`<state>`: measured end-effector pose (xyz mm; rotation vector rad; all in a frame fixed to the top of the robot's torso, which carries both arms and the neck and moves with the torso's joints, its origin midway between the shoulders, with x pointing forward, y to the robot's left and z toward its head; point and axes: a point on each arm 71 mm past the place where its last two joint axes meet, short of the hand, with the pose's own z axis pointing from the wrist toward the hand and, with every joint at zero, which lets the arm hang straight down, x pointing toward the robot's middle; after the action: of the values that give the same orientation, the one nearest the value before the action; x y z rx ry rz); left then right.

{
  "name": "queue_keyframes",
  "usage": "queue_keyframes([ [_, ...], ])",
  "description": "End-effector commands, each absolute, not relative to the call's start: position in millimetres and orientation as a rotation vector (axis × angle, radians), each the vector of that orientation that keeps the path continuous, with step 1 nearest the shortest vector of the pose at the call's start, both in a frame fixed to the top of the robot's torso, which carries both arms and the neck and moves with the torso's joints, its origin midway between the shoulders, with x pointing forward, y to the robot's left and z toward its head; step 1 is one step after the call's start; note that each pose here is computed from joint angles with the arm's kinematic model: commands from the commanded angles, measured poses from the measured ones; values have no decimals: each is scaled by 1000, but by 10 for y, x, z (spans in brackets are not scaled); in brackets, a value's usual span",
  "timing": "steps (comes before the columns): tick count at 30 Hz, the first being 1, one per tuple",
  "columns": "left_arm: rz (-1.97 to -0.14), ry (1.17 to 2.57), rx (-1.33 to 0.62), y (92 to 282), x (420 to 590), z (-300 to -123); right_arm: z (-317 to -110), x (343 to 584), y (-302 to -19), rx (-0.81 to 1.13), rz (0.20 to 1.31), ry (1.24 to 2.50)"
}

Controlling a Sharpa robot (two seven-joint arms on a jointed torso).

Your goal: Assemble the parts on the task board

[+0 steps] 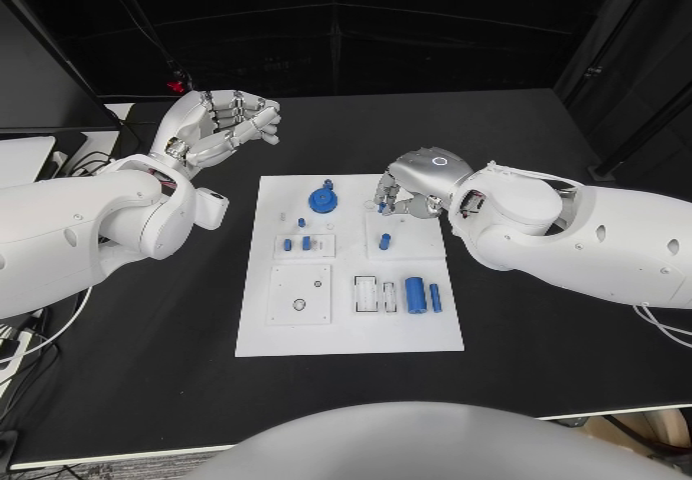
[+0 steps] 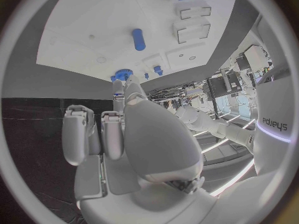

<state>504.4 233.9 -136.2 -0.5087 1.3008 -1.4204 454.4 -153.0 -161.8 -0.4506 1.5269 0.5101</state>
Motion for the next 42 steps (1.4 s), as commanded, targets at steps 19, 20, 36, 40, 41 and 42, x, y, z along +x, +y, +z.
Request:
queue_keyframes([
  [19,-1432,1298,-506,2324,5048,-1352,-1553,4317,-930,-530,720,1532],
  [20,-1432,1298,-506,2323,5049,-1352,-1559,4311,-904,-537,723,1541],
  [36,-1436,1298,-503,2307,5052,-1352,-1682,4254,-610,-641,743,1642],
  [40,-1436,1298,-503,2306,5055,-1352,-1738,4230,-560,-668,747,1672],
  [41,-1436,1299,-502,2304,5055,-1352,-1750,4225,-550,-673,750,1676],
  [42,-1437,1299,-502,2301,5055,-1352,-1763,4219,-537,-677,754,1680],
])
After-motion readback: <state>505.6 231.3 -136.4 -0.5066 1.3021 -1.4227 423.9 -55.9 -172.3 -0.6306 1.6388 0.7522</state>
